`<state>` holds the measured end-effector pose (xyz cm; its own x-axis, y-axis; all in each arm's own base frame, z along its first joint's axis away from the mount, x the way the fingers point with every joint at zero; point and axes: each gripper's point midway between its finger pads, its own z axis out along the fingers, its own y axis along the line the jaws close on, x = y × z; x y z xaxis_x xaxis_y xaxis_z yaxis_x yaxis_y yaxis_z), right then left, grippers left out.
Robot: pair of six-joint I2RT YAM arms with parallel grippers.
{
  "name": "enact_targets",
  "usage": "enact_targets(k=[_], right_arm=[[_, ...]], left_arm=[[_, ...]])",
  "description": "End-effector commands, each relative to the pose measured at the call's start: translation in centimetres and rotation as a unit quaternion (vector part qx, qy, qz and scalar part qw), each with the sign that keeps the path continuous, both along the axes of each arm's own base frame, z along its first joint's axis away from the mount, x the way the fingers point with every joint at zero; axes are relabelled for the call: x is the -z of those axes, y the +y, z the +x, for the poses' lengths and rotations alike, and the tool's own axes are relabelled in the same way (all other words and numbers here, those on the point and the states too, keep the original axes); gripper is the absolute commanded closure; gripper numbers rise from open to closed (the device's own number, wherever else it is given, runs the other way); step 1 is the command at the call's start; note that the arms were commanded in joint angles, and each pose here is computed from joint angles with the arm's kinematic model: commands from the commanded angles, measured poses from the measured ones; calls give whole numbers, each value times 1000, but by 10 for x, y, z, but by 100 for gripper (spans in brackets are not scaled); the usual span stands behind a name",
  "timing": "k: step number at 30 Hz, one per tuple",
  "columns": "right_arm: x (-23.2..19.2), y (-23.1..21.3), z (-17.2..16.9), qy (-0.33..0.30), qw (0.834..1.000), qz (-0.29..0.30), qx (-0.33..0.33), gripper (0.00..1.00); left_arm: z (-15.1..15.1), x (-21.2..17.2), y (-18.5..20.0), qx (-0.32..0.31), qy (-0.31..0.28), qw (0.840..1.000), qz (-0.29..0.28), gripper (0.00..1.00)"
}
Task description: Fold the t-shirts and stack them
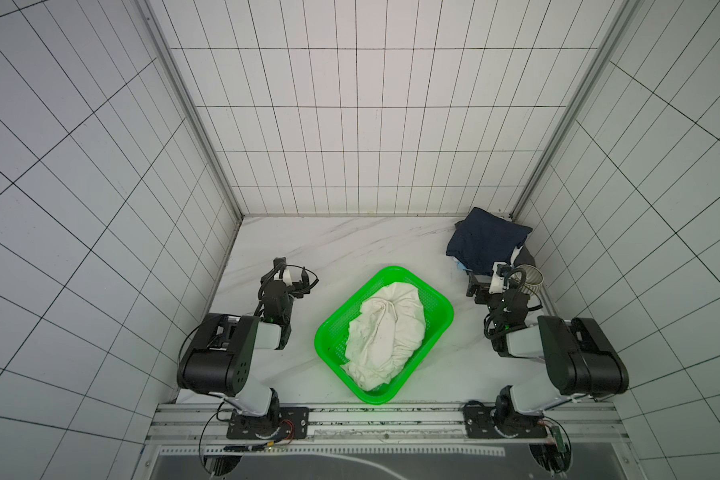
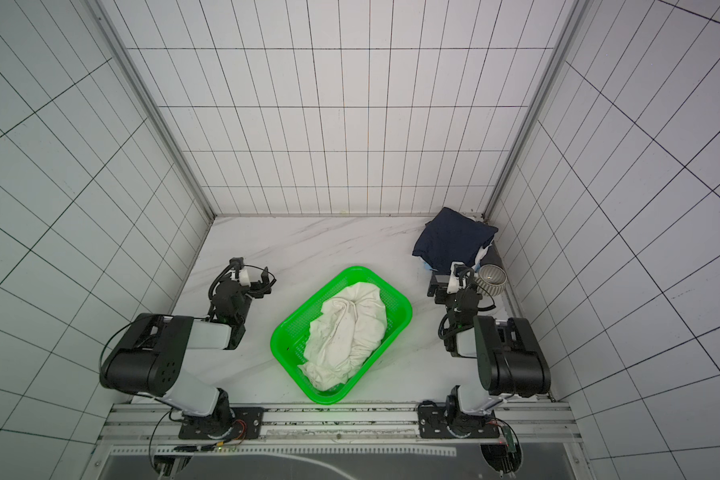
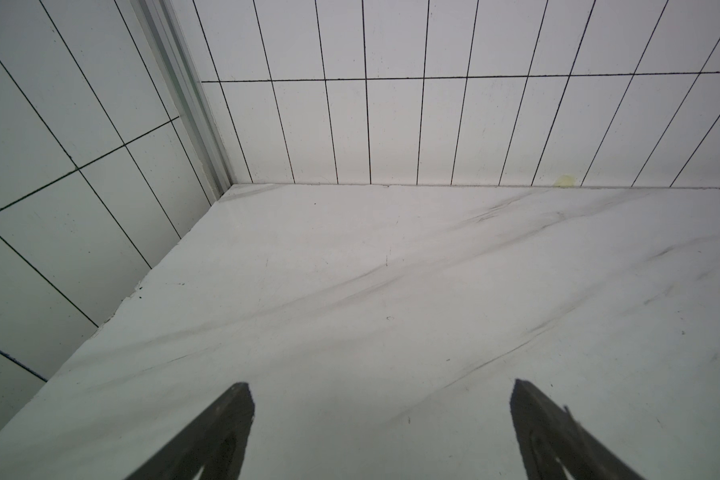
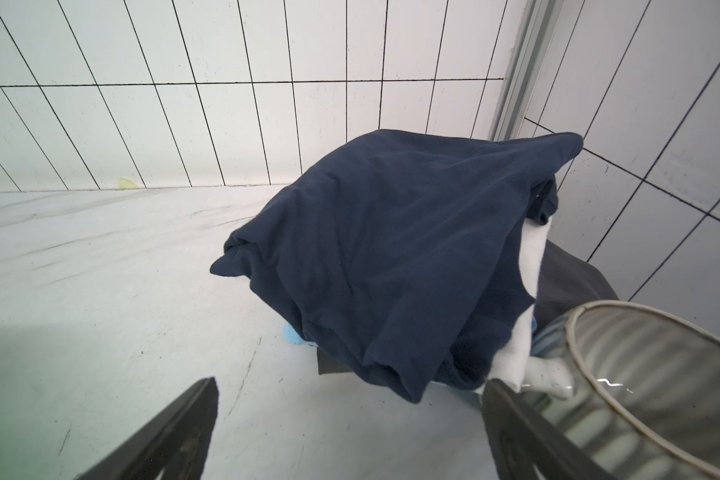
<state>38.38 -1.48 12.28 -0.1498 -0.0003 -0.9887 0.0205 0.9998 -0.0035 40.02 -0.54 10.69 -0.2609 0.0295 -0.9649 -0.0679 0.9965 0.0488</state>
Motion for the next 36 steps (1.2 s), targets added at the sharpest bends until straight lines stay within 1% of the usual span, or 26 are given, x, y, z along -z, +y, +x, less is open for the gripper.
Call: enact_targets(k=[1, 3, 4, 5, 6, 7, 8, 9, 10, 11, 12, 13, 14, 15, 17, 18, 19, 22, 26, 29, 30, 31, 32, 33, 34, 36], right_arm=[[-12, -7, 3, -17, 1000, -2, 18, 0], [-25, -8, 15, 11, 1000, -4, 21, 0], [-37, -5, 23, 25, 1000, 2, 15, 1], [-55, -1, 28, 26, 999, 31, 8, 1], [-73, 7, 31, 17, 998, 58, -12, 1], [-91, 17, 32, 7, 994, 98, -37, 1], [-102, 22, 32, 1, 984, 172, -40, 1], [-105, 19, 31, 9, 969, 245, -26, 1], [-97, 21, 28, 55, 953, 295, -36, 1], [-99, 31, 26, 66, 941, 325, -66, 0], [-108, 54, 23, 72, 933, 323, -145, 1], [-113, 80, 19, 92, 920, 315, -214, 1], [-107, 97, 17, 132, 914, 306, -231, 1], [-102, 112, 15, 157, 917, 279, -237, 0], [-87, 136, 6, 199, 933, 201, -222, 1], [-82, 146, 0, 209, 935, 175, -227, 1], [-77, 158, -6, 219, 932, 152, -244, 1], [-59, 172, -13, 258, 925, 102, -261, 1], [-24, 160, -4, 318, 921, 25, -224, 2], [-1, 149, 6, 348, 916, -14, -197, 8], [5, 147, 9, 353, 916, -21, -189, 10], [8, 151, 10, 359, 911, -21, -203, 11], [9, 158, 9, 361, 907, -11, -218, 14], [7, 163, 10, 354, 906, -2, -230, 18], [5, 172, 8, 353, 901, 8, -251, 21], [4, 174, 6, 355, 900, 7, -253, 20]], left_arm=[[4, -16, 3, -6, -30, 999, 7, 3], [7, -30, 14, -59, -16, 998, 21, 2], [8, -43, 20, -97, -1, 995, 28, 2], [8, -59, 25, -131, 16, 991, 13, 2], [7, -71, 26, -143, 33, 989, -11, 2], [5, -88, 27, -155, 41, 986, -55, 2], [-1, -97, 26, -161, 62, 981, -93, 2], [-6, -104, 25, -160, 74, 976, -131, 2], [-12, -108, 23, -153, 90, 968, -179, 2], [-18, -108, 17, -127, 115, 960, -220, 2], [-21, -112, 7, -80, 124, 957, -249, 2], [-25, -116, -7, -23, 129, 953, -275, 2], [-33, -118, -14, 2, 130, 947, -295, 3], [-39, -123, -20, 22, 121, 945, -302, 3], [-54, -128, -31, 54, 105, 943, -311, 3], [-61, -130, -33, 57, 100, 943, -312, 3], [-68, -130, -34, 55, 97, 943, -314, 3], [-88, -127, -36, 41, 100, 944, -313, 3], [-108, -122, -38, 28, 112, 951, -287, 3], [-118, -118, -39, 32, 115, 952, -282, 2], [-119, -119, -40, 38, 112, 953, -281, 2], [-120, -118, -39, 36, 112, 953, -279, 2], [-121, -118, -39, 37, 113, 954, -277, 2], [-121, -119, -40, 41, 113, 954, -275, 2], [-121, -120, -41, 44, 112, 954, -274, 2], [-120, -121, -42, 48, 115, 954, -273, 2]])
